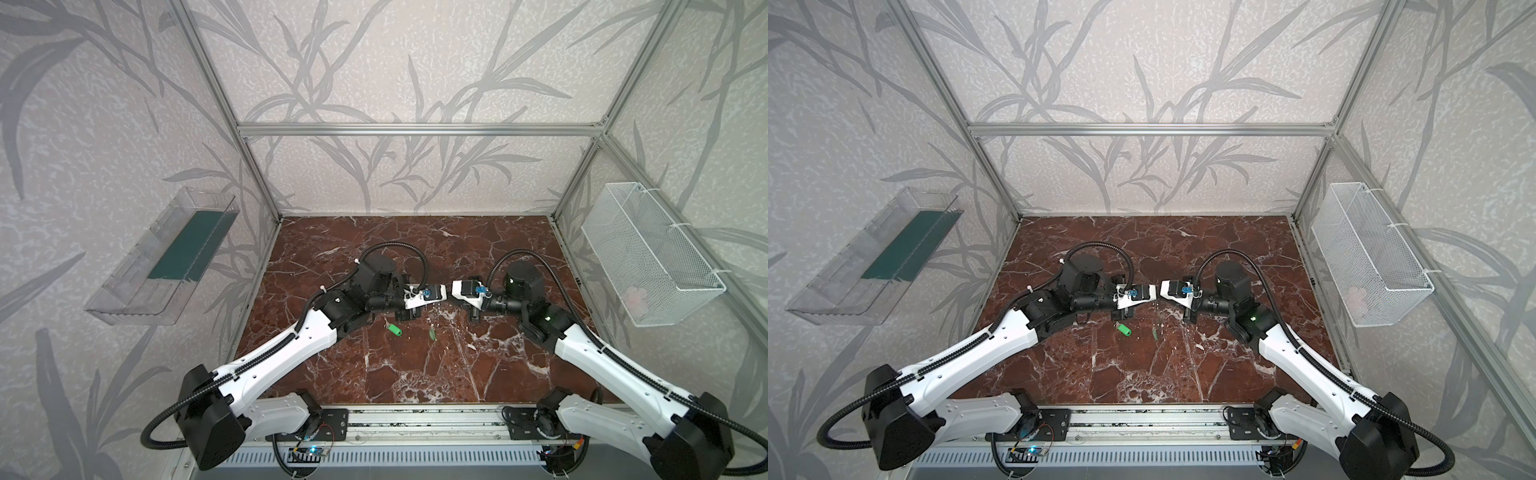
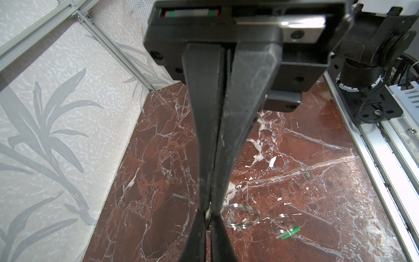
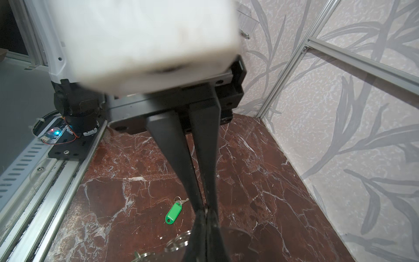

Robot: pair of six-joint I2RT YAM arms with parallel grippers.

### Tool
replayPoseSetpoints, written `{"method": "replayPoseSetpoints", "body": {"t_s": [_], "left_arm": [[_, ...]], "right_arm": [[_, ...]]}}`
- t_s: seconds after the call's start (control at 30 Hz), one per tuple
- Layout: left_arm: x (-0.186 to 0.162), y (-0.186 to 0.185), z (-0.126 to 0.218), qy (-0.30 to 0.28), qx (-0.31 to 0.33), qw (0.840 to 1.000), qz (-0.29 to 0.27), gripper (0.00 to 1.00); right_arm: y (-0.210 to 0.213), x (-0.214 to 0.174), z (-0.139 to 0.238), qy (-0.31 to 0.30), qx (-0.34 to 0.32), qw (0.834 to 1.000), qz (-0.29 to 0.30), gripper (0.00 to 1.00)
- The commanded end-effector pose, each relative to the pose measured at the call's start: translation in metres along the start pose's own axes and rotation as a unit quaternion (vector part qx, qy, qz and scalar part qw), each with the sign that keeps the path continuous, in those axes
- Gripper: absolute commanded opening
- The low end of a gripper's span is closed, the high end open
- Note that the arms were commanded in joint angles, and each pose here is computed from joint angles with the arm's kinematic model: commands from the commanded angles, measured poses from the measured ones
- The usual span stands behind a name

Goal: Put the keys on the keyring
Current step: 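Grasp a split ring on the raised plate with the left gripper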

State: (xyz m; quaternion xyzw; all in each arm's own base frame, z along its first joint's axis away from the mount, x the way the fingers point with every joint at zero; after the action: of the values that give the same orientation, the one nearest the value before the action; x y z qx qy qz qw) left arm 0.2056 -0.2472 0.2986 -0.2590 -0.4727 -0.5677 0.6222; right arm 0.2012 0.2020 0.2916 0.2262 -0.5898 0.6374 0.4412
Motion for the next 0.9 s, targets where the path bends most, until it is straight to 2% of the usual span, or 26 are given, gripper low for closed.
{"method": "replayPoseSetpoints", "body": {"t_s": [0.0,0.07,0.13,0.27,0.4,0.5,0.87], "left_arm": [[0.020,-0.001,0.004,-0.037,-0.015,0.999,-0.022,0.00],[0.021,-0.002,0.005,-0.043,-0.015,0.999,-0.019,0.00],[0.021,-0.002,0.006,-0.044,-0.012,0.999,-0.016,0.00],[0.020,-0.001,0.010,-0.062,0.012,0.998,-0.001,0.00],[0.022,-0.001,0.013,-0.064,0.011,0.998,0.003,0.00],[0.023,-0.003,0.014,-0.070,0.002,0.998,0.004,0.00],[0.029,-0.007,0.018,-0.086,-0.013,0.996,0.012,0.00]], "right_arm": [[-0.005,0.007,0.002,-0.021,-0.016,1.000,0.012,0.00],[-0.005,0.004,0.002,-0.016,-0.028,0.999,0.008,0.05],[-0.005,0.002,0.004,-0.006,-0.043,0.999,0.009,0.19],[-0.005,0.004,0.016,0.007,-0.074,0.997,0.019,0.30],[-0.001,0.008,0.027,0.015,-0.089,0.996,0.023,0.31],[0.005,0.006,0.031,0.021,-0.088,0.996,0.018,0.26],[0.004,0.010,0.026,-0.005,-0.067,0.998,0.005,0.22]]}}
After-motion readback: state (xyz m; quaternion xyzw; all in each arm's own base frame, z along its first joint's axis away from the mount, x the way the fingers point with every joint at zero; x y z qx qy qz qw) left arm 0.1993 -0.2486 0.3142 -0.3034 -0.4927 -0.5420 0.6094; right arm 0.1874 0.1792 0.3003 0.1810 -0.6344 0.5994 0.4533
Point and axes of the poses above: each gripper's point midway between its finger pads, its own z axis back along the fingers, its own y axis along the line the jaws close on, x = y × z, the point moved 8 cm from there along z, back along the fingers, and after that the axes turned 15 degrees about z, right-handed, at the moved point
